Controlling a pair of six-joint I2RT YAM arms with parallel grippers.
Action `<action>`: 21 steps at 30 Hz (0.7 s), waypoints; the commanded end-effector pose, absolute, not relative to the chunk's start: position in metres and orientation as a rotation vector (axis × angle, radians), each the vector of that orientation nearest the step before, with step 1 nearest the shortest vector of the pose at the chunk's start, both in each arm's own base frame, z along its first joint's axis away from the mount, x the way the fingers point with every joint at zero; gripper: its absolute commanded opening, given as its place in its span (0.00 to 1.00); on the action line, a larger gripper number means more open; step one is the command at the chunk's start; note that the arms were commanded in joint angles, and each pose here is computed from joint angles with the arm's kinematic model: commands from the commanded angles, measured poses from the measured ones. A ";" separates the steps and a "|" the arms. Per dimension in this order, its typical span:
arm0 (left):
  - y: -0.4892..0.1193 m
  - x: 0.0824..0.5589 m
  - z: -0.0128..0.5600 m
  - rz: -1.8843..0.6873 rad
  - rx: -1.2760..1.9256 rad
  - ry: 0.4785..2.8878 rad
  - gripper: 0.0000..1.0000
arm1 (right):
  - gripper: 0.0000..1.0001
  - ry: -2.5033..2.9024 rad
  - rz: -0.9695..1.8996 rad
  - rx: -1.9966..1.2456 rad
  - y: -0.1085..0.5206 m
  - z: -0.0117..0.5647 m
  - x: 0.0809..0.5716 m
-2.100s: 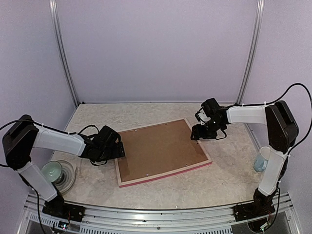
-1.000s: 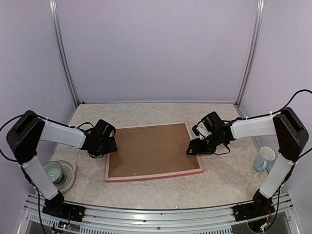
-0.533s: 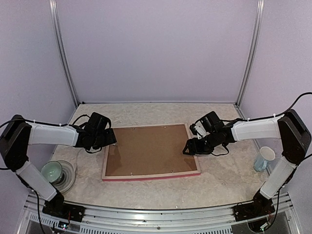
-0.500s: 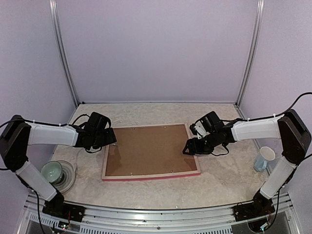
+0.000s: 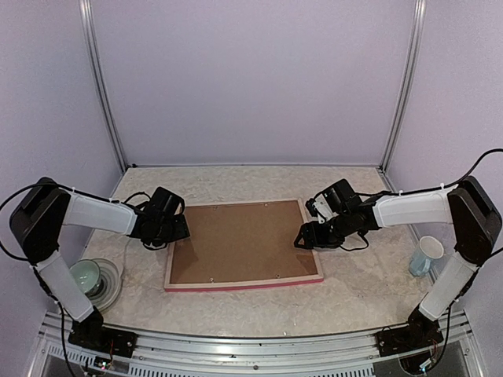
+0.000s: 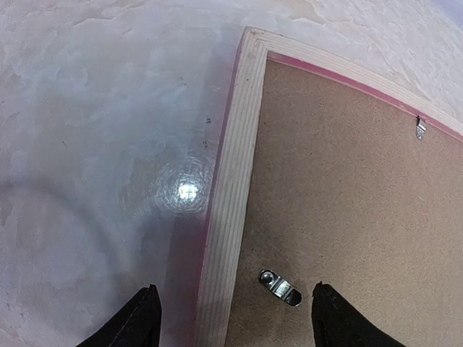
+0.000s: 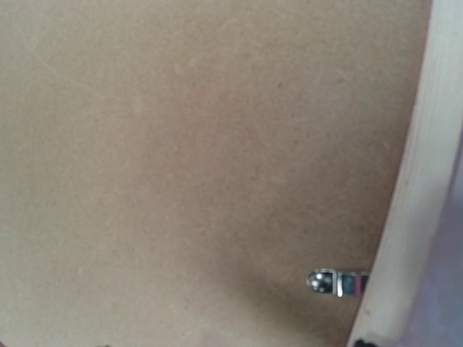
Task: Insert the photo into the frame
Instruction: Press the fastener onto the backboard.
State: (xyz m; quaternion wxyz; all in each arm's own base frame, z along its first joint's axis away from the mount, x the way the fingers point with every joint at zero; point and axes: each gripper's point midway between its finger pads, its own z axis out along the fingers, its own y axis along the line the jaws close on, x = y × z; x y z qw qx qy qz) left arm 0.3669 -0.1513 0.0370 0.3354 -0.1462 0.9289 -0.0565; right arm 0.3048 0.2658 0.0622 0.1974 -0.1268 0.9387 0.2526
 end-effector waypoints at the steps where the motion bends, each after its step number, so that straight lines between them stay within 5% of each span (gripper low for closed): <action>1: -0.151 0.373 0.039 -0.143 -0.386 2.414 0.71 | 0.71 2.625 0.702 -0.361 0.269 0.061 0.305; 21: -0.148 0.364 0.009 -0.094 -0.379 2.486 0.70 | 0.71 2.628 0.678 -0.377 0.270 0.061 0.310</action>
